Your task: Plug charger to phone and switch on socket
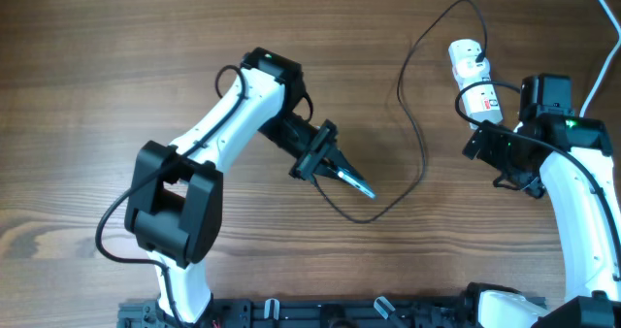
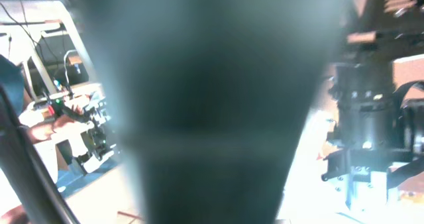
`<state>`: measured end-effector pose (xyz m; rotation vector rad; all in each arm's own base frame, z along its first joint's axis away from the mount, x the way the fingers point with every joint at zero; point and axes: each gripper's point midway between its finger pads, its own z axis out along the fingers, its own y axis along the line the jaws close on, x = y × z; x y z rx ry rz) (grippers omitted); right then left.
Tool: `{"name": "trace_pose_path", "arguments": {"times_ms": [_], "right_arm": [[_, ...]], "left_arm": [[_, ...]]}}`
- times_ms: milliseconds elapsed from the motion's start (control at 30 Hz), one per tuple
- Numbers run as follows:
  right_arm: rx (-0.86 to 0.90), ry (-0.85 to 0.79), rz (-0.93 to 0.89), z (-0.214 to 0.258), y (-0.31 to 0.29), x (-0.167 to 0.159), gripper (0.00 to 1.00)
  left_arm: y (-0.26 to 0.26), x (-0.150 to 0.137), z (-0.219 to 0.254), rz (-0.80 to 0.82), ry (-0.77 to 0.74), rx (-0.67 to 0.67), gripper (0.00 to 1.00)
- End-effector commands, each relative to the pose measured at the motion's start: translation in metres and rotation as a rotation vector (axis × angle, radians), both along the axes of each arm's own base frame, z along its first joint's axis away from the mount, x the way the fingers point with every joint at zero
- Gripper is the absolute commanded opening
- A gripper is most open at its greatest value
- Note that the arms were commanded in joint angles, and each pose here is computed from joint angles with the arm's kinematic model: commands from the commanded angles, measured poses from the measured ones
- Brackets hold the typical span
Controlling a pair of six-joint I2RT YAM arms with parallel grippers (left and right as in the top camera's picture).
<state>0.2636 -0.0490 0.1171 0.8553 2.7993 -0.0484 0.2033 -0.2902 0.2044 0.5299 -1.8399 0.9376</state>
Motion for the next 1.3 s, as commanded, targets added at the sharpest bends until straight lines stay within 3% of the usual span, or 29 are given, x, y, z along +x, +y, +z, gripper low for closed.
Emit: {"name": "trace_pose_path", "arguments": {"times_ms": [0,300,767,900,1067,1267], "right_arm": [[-0.042,-0.074,-0.011,0.010,-0.008,0.016,1.00],[-0.072,-0.290,-0.014,0.030,-0.015,0.065,1.00],[-0.073,-0.294,-0.014,0.031,-0.016,0.066,1.00],[-0.073,-0.294,-0.015,0.031,-0.016,0.066,1.00],[-0.073,-0.294,-0.014,0.031,-0.016,0.066,1.00],[-0.073,-0.294,-0.014,0.031,-0.016,0.066,1.00]], "left_arm": [[-0.006,-0.005,0.038,0.042,-0.008,-0.110,0.04],[0.001,-0.003,0.072,0.108,0.000,-0.169,0.04],[0.018,0.005,0.088,0.165,-0.053,-0.195,0.04],[0.020,0.009,0.090,0.190,-0.003,-0.180,0.04],[0.023,0.019,0.107,0.246,0.028,-0.261,0.04],[0.023,0.019,0.107,0.252,0.077,-0.236,0.04]]}}
